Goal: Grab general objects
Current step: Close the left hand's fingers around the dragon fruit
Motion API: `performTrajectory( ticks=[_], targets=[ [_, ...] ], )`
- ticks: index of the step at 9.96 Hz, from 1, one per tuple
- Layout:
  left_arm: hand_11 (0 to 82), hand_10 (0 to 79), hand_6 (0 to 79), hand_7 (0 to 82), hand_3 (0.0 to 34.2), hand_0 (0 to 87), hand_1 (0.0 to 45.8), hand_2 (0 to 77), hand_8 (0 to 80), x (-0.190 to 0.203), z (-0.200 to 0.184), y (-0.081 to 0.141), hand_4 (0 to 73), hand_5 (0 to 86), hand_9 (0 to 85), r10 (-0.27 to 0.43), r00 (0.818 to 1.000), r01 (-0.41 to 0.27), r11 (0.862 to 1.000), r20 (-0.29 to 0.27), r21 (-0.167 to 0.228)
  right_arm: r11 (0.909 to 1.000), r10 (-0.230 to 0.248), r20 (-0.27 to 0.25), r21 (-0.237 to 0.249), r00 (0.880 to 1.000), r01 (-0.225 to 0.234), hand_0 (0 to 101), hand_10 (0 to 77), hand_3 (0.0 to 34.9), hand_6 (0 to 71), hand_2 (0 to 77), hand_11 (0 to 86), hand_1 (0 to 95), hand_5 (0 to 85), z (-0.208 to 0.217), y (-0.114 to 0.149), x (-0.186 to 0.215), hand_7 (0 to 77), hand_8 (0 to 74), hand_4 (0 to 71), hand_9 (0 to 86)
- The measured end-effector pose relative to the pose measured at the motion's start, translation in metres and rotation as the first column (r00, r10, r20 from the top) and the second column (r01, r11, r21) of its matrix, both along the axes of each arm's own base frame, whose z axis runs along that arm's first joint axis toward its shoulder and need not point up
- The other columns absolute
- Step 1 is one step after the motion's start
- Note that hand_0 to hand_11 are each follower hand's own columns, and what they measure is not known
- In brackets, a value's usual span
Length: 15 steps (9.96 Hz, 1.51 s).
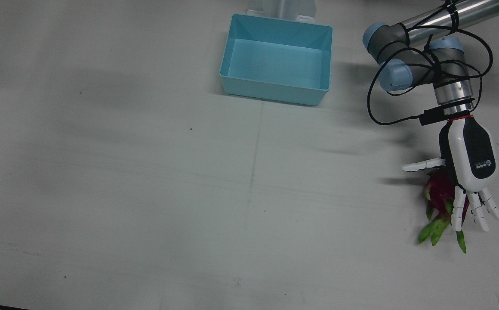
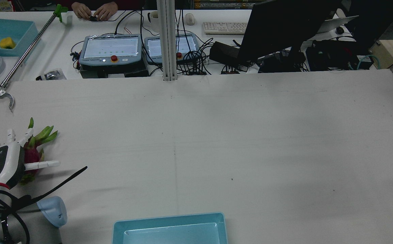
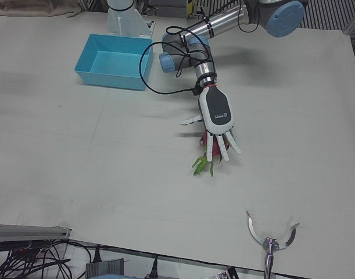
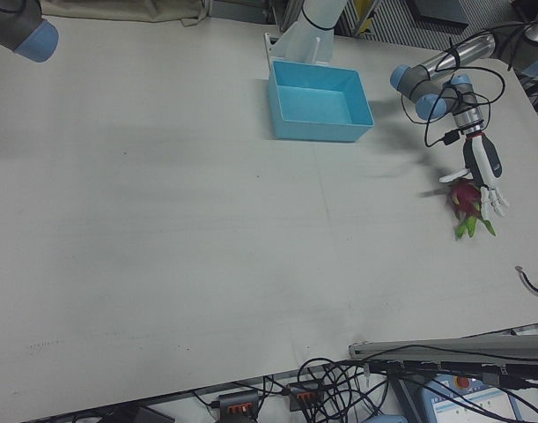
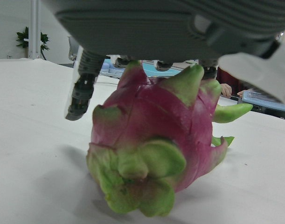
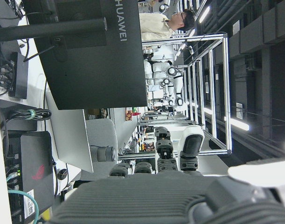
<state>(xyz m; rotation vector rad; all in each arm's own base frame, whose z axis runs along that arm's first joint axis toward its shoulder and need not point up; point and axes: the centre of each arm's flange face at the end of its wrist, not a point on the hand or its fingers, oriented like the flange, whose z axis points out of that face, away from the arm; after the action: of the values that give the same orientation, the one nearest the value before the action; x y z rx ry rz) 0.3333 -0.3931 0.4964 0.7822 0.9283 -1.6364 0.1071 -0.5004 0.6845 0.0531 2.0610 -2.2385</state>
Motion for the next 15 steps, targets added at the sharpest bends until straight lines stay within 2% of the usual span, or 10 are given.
performTrajectory(
  ticks=[4, 5, 10, 12, 13, 14, 15],
  targets=[
    [0.5, 44.2, 1.1, 1.1, 29.5, 32.4, 0.0, 1.1, 1.1, 0.004, 0.014, -0.001, 4.4, 1.1, 1.1, -0.001, 1.000, 0.002, 1.000, 0.020, -0.010, 1.0000, 0.000, 0.000, 0.000, 1.000, 0.000, 0, 0.0, 0.0, 0.0, 1.6, 1.1, 6.0, 74.2, 0.000, 0.000, 0.000, 0.0, 0.0, 0.0, 1.6],
    [3.8, 44.2, 1.1, 1.1, 30.2, 33.0, 0.0, 1.1, 1.1, 0.004, 0.017, -0.002, 3.3, 0.5, 1.1, -0.003, 1.000, 0.003, 1.000, 0.024, -0.012, 1.0000, 0.000, 0.000, 0.000, 1.000, 0.000, 0, 0.0, 0.0, 0.0, 1.6, 1.1, 6.5, 74.2, 0.000, 0.000, 0.000, 0.0, 0.0, 0.0, 1.6],
    [5.5, 44.2, 1.1, 1.1, 30.3, 33.9, 0.0, 1.1, 1.1, 0.003, 0.023, -0.006, 3.3, 0.5, 1.1, -0.009, 0.999, 0.010, 1.000, 0.032, -0.018, 1.0000, 0.000, 0.000, 0.001, 1.000, 0.000, 0, 0.0, 0.0, 0.0, 1.6, 1.1, 6.0, 74.2, -0.001, 0.000, 0.000, 0.0, 0.0, 0.0, 1.6],
    [20.2, 44.2, 1.1, 1.1, 30.1, 30.0, 0.0, 1.6, 1.1, 0.004, 0.026, -0.006, 3.3, 1.1, 1.1, -0.009, 0.999, 0.010, 1.000, 0.041, -0.022, 1.0000, 0.000, 0.000, 0.001, 1.000, 0.000, 0, 0.0, 0.0, 0.0, 1.6, 1.1, 6.0, 74.2, 0.000, 0.000, 0.000, 0.0, 0.0, 0.0, 1.6],
    [20.2, 44.2, 1.1, 1.1, 30.1, 30.0, 0.0, 1.6, 1.1, 0.004, 0.027, -0.006, 3.3, 1.1, 1.1, -0.009, 0.999, 0.010, 1.000, 0.043, -0.023, 1.0000, 0.000, 0.000, 0.001, 1.000, 0.000, 0, 0.0, 0.0, 0.0, 1.6, 1.1, 6.0, 74.2, -0.001, 0.000, 0.000, 0.0, 0.0, 0.0, 1.6],
    [39.8, 43.6, 1.1, 1.1, 26.2, 27.8, 0.0, 1.6, 1.1, 0.004, 0.027, -0.006, 4.9, 1.6, 1.1, -0.010, 0.999, 0.011, 1.000, 0.043, -0.023, 1.0000, 0.000, 0.000, 0.001, 1.000, 0.000, 0, 0.0, 0.0, 0.0, 1.6, 1.1, 6.5, 74.2, 0.000, 0.000, 0.000, 0.0, 0.0, 0.0, 1.6],
    [51.8, 43.6, 1.1, 1.1, 23.4, 29.0, 0.0, 1.6, 1.1, 0.004, 0.027, -0.006, 7.6, 6.5, 1.1, -0.010, 0.999, 0.011, 1.000, 0.043, -0.023, 1.0000, 0.000, 0.000, 0.000, 1.000, 0.000, 0, 0.0, 0.0, 0.0, 1.6, 1.1, 6.0, 74.2, 0.000, 0.000, 0.000, 0.0, 0.0, 0.0, 1.6]
  ],
)
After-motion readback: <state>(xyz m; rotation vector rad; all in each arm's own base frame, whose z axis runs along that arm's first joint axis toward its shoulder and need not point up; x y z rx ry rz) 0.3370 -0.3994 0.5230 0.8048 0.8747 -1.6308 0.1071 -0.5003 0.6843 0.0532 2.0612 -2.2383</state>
